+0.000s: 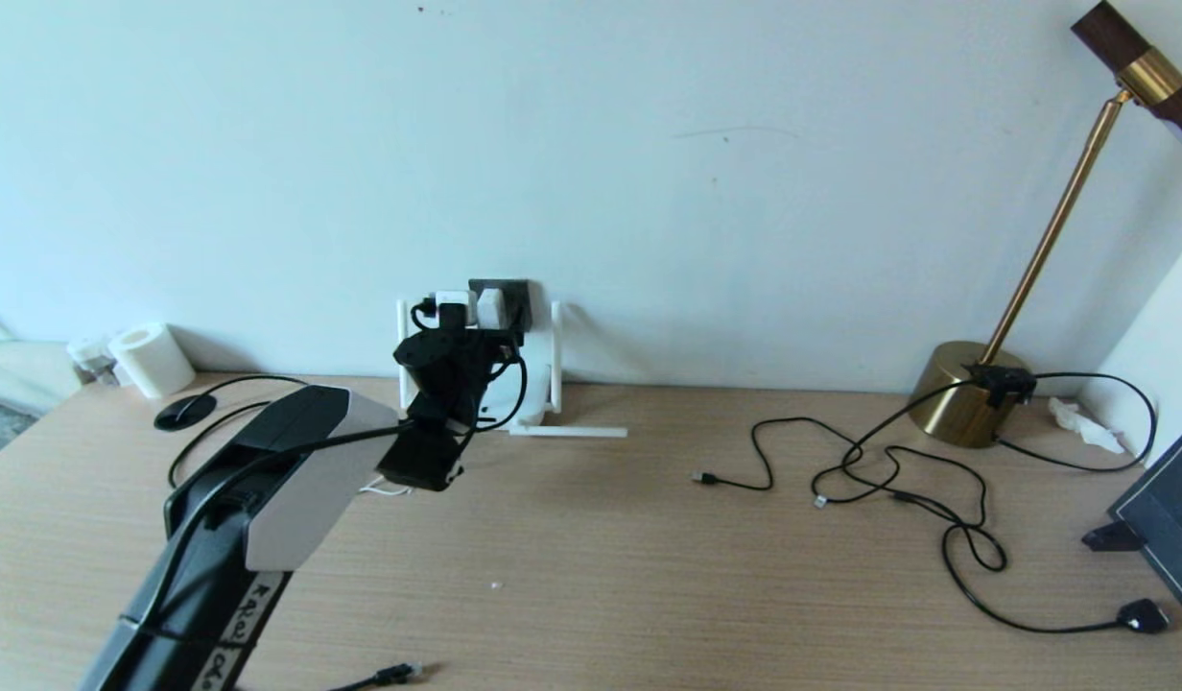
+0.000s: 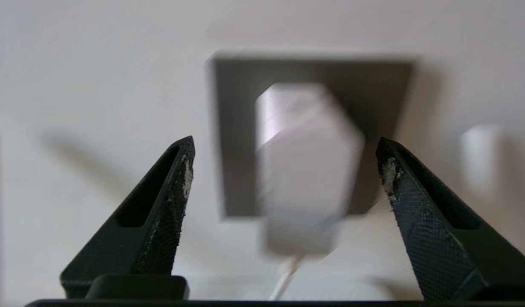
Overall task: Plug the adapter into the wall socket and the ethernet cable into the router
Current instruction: Plug plug into socket
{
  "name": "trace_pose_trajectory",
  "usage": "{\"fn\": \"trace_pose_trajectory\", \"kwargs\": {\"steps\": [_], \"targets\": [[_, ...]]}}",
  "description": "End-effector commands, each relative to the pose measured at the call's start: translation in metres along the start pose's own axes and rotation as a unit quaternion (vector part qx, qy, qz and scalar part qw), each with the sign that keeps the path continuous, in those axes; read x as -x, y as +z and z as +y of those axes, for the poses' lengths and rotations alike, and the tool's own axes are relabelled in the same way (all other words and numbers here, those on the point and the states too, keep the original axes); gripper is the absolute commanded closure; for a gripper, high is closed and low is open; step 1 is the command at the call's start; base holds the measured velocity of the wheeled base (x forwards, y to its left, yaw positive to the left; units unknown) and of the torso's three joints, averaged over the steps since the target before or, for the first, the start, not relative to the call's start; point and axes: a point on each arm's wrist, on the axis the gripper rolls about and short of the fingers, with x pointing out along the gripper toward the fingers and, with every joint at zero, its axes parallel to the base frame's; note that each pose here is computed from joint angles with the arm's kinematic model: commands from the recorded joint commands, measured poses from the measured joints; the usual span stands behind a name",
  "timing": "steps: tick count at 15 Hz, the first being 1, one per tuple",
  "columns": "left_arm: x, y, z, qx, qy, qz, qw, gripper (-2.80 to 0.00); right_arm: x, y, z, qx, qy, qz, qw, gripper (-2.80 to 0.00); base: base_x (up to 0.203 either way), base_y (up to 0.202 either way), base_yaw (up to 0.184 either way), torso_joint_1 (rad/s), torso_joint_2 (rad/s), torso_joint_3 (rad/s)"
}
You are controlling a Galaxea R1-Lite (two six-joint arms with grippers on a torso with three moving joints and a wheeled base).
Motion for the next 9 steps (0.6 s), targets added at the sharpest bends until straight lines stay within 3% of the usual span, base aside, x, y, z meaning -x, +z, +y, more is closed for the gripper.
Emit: {"fn": "trace_pose_trajectory", "kwargs": {"steps": [1, 5, 9], "targets": [[0.012, 0.013, 0.005, -0.003, 0.000, 0.010, 0.9999, -2.80, 0.000, 0.000, 0.000, 0.000, 0.000, 0.000, 1.000, 0.00, 0.000, 0.000, 0.000, 0.000, 0.00, 0.000], [0.032, 0.054, 0.012, 0.004, -0.008, -0.005, 0.9999, -2.80, 0.000, 0.000, 0.000, 0.000, 0.001, 0.000, 1.000, 0.00, 0.000, 0.000, 0.000, 0.000, 0.00, 0.000], [0.066, 0.130, 0.011, 0.023, -0.052, -0.028, 0.9980, -2.80, 0.000, 0.000, 0.000, 0.000, -0.001, 0.000, 1.000, 0.00, 0.000, 0.000, 0.000, 0.000, 0.00, 0.000]]}}
